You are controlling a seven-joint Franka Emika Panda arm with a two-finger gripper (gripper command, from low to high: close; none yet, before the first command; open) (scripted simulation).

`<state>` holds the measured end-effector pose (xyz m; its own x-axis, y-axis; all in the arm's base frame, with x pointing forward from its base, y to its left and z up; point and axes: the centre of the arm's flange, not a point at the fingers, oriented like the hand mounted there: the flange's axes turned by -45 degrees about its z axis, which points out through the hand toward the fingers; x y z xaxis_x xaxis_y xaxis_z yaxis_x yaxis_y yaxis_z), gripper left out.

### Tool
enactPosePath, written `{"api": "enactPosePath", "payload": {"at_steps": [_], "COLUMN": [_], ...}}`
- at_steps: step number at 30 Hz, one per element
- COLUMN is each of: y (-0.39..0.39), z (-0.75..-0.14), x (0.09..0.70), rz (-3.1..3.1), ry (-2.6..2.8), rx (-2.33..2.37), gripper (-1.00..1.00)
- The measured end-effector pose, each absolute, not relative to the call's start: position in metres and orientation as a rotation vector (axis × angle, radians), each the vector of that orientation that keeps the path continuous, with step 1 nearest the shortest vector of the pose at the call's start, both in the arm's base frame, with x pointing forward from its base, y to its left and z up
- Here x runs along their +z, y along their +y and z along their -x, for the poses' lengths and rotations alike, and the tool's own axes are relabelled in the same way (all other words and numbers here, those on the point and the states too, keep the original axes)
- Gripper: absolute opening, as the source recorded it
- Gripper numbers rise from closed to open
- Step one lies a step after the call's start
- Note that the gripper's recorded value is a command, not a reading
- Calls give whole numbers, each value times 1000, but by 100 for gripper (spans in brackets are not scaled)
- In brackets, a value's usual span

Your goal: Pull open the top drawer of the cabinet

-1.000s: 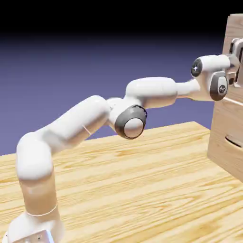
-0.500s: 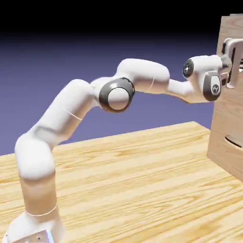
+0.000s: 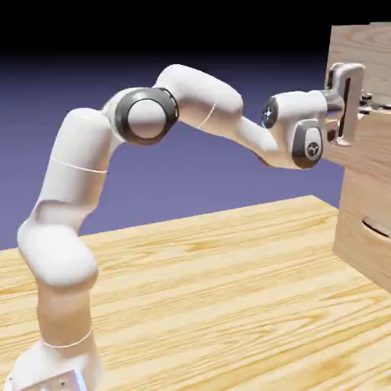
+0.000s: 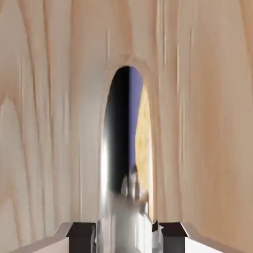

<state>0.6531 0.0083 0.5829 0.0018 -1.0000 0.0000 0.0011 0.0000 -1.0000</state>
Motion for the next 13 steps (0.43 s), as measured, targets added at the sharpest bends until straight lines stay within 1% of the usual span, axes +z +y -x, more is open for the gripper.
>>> {"api": "enactPosePath", "payload": {"at_steps": [10,11,13], "y": [8,8,7], "z": [-562,-561,-561], "x": [583,583,583], "rz": [1209,1209,1209], "ry": [1207,1207,1209], "rx": [-1208,-1208,-1209], "gripper": [-100,100,100]}}
